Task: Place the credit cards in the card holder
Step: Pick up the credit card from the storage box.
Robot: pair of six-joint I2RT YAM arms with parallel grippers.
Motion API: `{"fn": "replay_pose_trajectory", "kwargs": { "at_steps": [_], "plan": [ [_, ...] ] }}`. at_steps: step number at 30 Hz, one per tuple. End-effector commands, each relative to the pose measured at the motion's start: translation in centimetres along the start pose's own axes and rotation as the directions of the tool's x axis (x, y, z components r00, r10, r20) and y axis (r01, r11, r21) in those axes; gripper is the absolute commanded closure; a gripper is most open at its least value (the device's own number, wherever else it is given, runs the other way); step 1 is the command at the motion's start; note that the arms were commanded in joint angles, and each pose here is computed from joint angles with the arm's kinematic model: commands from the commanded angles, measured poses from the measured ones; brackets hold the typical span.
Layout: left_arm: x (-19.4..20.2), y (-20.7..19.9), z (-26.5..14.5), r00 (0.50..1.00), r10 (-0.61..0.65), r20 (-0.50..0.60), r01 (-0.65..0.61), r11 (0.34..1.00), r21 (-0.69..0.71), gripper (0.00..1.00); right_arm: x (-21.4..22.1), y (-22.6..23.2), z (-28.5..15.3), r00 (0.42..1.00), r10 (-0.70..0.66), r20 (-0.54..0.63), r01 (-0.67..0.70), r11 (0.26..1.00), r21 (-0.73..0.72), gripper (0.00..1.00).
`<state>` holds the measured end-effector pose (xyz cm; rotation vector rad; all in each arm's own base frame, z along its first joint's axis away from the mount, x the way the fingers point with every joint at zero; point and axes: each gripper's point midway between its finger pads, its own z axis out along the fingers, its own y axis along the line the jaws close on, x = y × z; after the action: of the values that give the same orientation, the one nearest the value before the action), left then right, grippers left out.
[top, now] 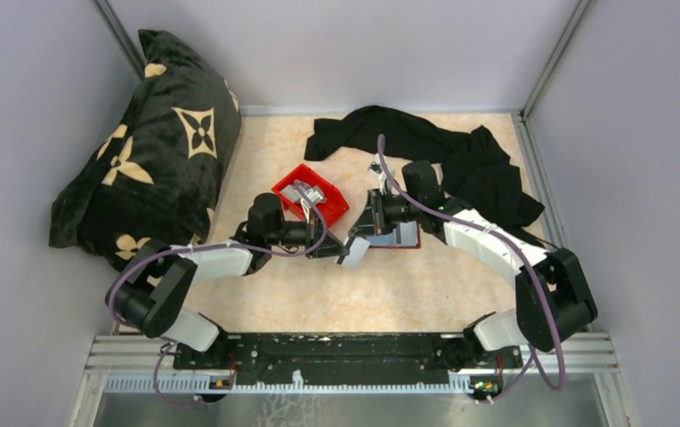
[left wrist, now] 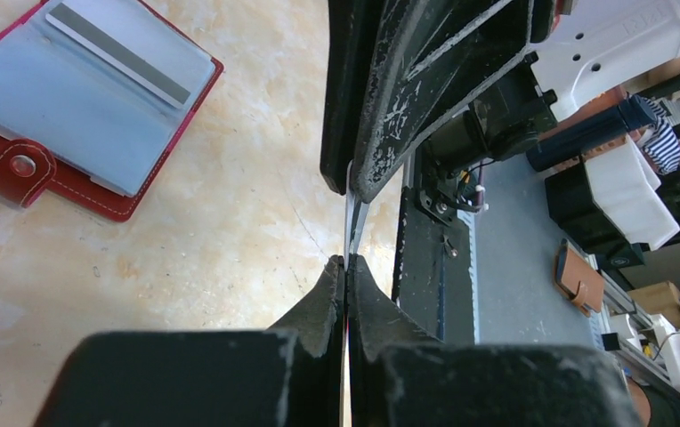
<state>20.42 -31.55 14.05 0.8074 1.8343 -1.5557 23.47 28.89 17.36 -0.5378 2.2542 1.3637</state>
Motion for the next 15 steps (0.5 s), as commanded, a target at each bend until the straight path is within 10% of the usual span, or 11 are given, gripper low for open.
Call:
{"fn": "replay_pose_trajectory", "kwargs": {
  "at_steps": [1, 7, 15],
  "plan": [
    [-1.4, -0.7, 0.4, 0.998, 0.052, 0.028, -0.053, 0.998, 0.037, 1.00, -2.1, 0.6, -0.7, 0.996, -0.058, 0.064, 0.062, 0.997, -0.052, 0.88],
    [-2.4, 1.8, 0.1, 0.994, 0.057, 0.089, -0.045, 0.990, -0.135, 1.00, -4.5, -0.9, -3.1, 0.978, -0.084, 0.192, 0.069, 0.994, 0.081, 0.63],
    [-4.5, 4.6, 0.5, 0.968, -0.078, 0.237, 0.150, 0.942, -0.300, 1.00, -5.1, -3.0, -5.1, 0.944, -0.136, 0.301, 0.058, 0.965, 0.255, 0.57]
  ]
}}
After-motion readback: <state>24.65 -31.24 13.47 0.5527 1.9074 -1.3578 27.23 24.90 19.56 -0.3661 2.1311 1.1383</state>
